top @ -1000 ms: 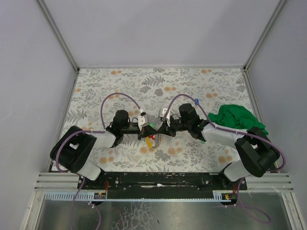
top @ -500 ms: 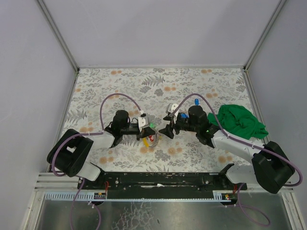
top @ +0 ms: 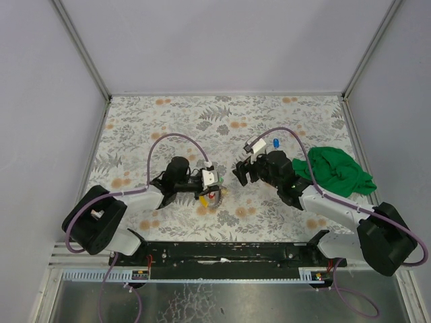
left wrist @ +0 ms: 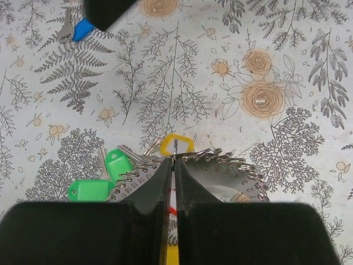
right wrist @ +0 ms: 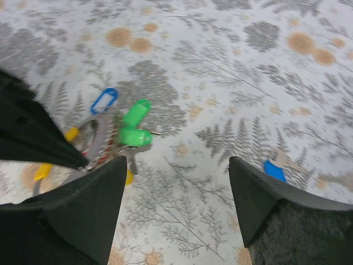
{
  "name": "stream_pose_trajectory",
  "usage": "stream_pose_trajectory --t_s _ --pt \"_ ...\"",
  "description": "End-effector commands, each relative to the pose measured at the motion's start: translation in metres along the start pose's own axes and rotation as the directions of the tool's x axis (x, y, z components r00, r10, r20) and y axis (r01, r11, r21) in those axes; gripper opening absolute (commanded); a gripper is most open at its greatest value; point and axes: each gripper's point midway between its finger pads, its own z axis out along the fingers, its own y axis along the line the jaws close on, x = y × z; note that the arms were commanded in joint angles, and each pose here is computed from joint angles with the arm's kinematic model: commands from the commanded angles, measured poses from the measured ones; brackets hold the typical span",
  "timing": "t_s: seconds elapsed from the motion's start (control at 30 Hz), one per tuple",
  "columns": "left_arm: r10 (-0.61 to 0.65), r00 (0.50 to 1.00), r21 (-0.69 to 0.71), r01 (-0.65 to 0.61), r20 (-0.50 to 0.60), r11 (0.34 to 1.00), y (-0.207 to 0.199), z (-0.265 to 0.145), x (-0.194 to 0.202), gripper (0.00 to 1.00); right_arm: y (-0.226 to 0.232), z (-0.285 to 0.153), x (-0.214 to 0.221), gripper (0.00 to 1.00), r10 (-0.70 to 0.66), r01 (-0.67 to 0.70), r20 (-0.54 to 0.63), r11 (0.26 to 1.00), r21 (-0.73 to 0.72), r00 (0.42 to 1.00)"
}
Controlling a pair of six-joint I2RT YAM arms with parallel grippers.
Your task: Put the keys on the keyring
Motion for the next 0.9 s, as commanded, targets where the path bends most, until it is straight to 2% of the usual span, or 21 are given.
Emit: stream_pose_trajectory --t_s 0.0,0.13,0.23,0.37,0.47,0.67,0.87 --pt "0.092 0.995 -0.046 -0.094 -0.049 0.994 0.012 0.002 -0.005 0.0 -0.045 -0.002 -0.027 0.84 0.045 -0.061 0.067 0.964 0.259 0.997" --pt "0.111 0.989 -0.047 -0.115 -0.097 0.992 0.009 0.006 0.001 0.0 -0.068 0.003 -0.004 0.9 0.068 -0.037 -0.066 0.924 0.382 0.996" --pt "0.13 0.985 -0.039 -0.135 -0.117 0.99 0.006 0.01 0.003 0.0 -0.081 0.004 0.0 0.94 0.095 -0.047 -0.088 0.896 0.442 0.992" --pt "0.138 0.982 -0.037 -0.144 -0.13 0.989 0.004 0.013 0.005 0.0 -0.095 0.007 0.003 0.94 0.133 -0.079 -0.089 0.887 0.455 0.987" --pt "0.133 0.982 -0.024 -0.137 -0.134 0.99 0.002 0.016 0.005 0.0 -0.111 0.014 0.009 0.92 0.2 -0.127 -0.113 0.88 0.459 0.973" --pt "0.127 0.983 -0.034 -0.133 -0.132 0.991 0.004 0.016 0.003 0.0 -0.155 0.023 0.036 0.84 0.337 -0.197 -0.169 0.815 0.545 0.926" --pt "0.117 0.984 -0.044 -0.124 -0.138 0.991 0.007 0.018 0.004 0.0 -0.172 0.038 0.062 0.76 0.431 -0.236 -0.239 0.79 0.566 0.87"
